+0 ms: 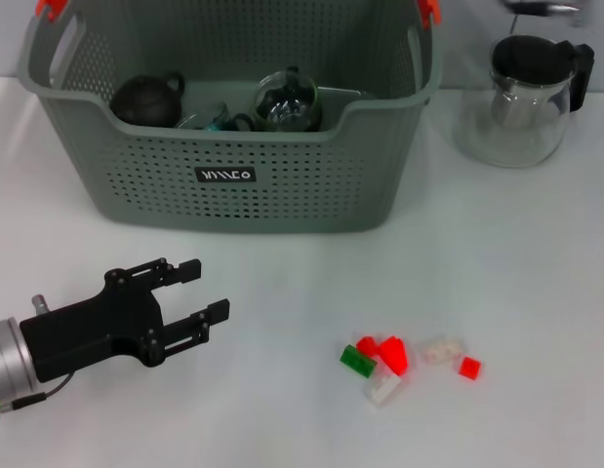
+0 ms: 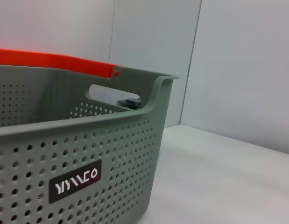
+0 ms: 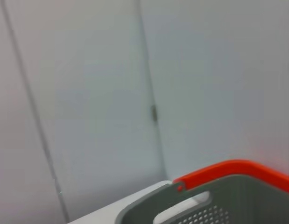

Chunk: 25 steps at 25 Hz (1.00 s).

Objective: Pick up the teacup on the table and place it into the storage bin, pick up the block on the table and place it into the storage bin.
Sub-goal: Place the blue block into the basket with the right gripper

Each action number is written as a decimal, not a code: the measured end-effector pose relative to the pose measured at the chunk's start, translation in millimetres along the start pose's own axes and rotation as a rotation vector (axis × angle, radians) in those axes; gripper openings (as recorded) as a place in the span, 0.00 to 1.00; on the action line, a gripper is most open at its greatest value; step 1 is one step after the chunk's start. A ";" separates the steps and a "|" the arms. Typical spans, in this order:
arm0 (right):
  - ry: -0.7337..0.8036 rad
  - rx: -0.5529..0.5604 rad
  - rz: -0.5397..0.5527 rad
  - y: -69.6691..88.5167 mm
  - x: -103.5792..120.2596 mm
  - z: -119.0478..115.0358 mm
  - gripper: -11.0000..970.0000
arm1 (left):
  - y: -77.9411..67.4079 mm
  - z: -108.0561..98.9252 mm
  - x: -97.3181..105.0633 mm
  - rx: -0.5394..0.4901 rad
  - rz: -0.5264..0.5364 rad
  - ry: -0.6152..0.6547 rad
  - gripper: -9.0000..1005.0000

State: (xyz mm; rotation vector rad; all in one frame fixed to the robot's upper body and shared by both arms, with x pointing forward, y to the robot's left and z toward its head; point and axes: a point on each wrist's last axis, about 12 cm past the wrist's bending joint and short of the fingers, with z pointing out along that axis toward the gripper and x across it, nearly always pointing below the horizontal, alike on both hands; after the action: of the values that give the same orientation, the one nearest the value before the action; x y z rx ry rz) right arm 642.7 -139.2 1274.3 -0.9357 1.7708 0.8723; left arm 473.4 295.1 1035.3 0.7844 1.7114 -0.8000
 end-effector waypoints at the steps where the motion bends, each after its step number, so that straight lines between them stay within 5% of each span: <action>1: 0.001 0.017 -0.008 -0.2 -1.9 11.8 0.45 | 0.0 0.0 0.0 0.000 0.000 0.000 0.64; 7: 0.095 0.142 -0.069 -2.1 -1.7 84.0 0.45 | 0.0 2.8 0.4 -0.002 -0.004 0.001 0.64; 12: 0.225 0.203 -0.092 -3.2 10.4 121.2 0.45 | 0.0 4.2 -0.1 0.002 -0.005 -0.001 0.64; 25: 0.209 0.256 -0.117 -4.8 2.1 124.0 0.48 | -0.4 3.9 0.3 0.002 -0.007 -0.002 0.64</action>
State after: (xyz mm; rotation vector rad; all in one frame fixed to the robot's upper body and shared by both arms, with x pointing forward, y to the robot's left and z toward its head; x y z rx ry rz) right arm 695.0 -35.2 1231.3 -0.9762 1.9288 0.4723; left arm 475.1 291.7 1034.1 0.7799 1.7127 -0.8070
